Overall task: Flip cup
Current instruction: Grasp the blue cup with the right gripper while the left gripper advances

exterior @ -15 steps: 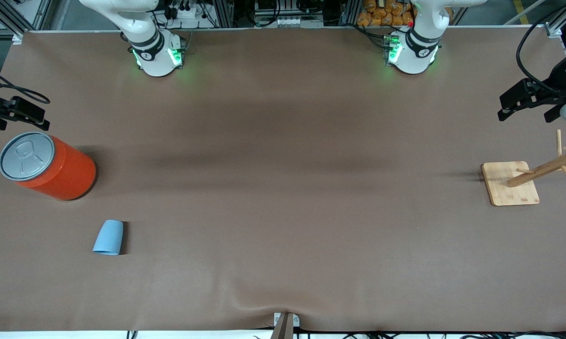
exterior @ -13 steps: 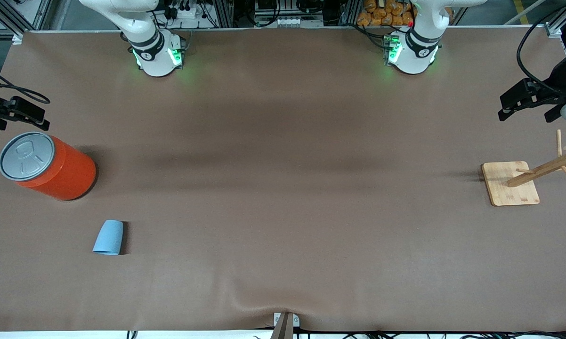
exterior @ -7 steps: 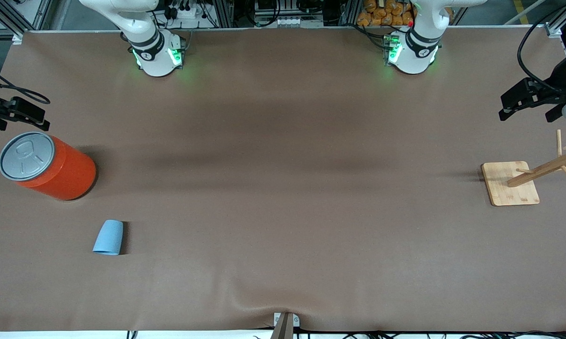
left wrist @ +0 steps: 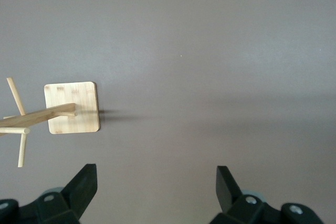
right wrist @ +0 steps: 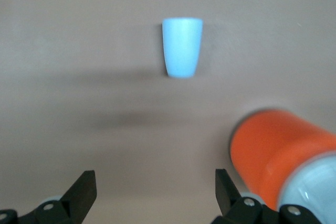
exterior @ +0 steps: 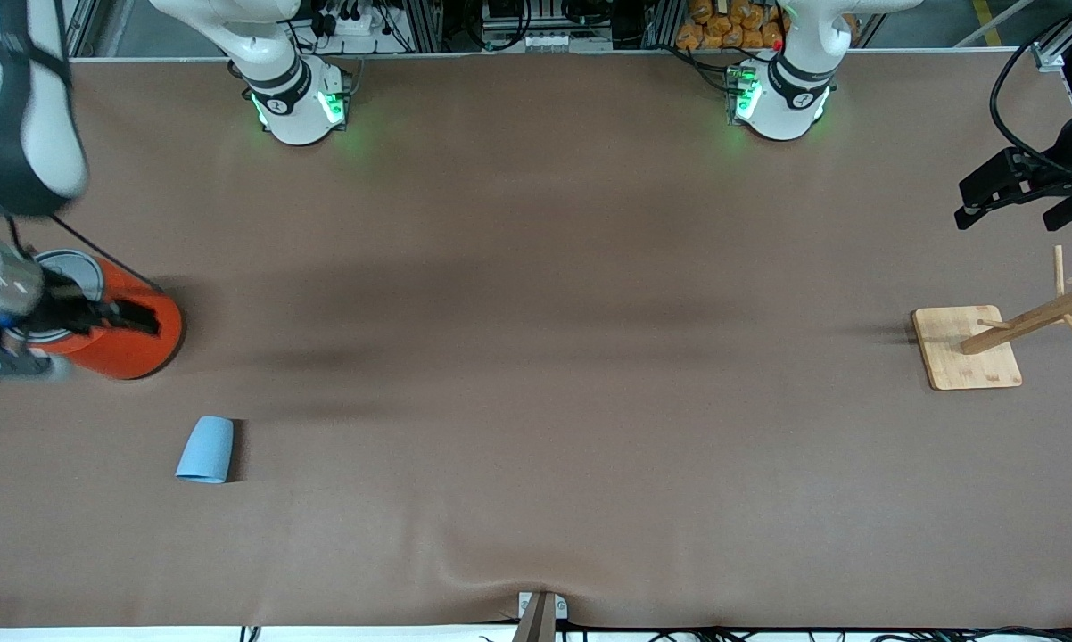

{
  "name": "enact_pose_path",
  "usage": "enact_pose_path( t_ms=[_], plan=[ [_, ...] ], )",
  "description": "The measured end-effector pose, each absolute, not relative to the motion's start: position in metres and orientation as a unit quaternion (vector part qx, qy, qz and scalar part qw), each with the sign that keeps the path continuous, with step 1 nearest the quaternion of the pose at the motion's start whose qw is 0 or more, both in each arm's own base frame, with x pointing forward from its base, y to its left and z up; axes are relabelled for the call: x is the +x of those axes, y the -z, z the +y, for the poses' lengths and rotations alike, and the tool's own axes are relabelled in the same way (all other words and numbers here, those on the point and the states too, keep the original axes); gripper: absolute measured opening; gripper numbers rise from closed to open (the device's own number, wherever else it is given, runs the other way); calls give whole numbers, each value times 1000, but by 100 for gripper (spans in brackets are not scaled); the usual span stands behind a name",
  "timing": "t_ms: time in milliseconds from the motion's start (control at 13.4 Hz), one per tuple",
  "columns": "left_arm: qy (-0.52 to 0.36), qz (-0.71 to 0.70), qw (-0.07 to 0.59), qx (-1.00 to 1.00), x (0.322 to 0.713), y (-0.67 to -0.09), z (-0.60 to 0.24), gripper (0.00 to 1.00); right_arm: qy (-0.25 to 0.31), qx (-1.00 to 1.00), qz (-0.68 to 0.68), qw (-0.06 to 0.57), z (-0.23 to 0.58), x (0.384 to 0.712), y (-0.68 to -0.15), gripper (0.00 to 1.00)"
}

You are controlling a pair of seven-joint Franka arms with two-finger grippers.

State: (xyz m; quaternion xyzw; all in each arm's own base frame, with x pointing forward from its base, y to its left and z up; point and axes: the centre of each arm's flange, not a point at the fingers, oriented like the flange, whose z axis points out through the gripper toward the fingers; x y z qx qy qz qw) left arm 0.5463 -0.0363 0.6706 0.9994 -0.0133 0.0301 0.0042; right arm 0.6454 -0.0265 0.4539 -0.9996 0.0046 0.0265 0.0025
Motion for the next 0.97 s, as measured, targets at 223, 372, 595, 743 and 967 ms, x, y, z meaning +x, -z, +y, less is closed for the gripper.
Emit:
enact_pose_path(
  t_ms=[223,372,595,743,967],
  plan=[
    [-30,-15,4,999,546,-671,-38,100,0,-1000,2,0,-30,685,-348,100],
    [-31,-15,4,999,546,-671,-38,100,16,-1000,-13,-23,-36,698,-290,100],
    [-30,-24,4,999,546,-670,-38,100,29,-998,-31,-42,-39,705,-245,100],
    [-28,-29,4,999,546,-669,-41,100,45,-996,-45,-55,-40,709,-236,100],
    [-25,-35,6,999,546,-666,-47,100,62,-995,-48,-62,-50,712,-223,100]
  ],
)
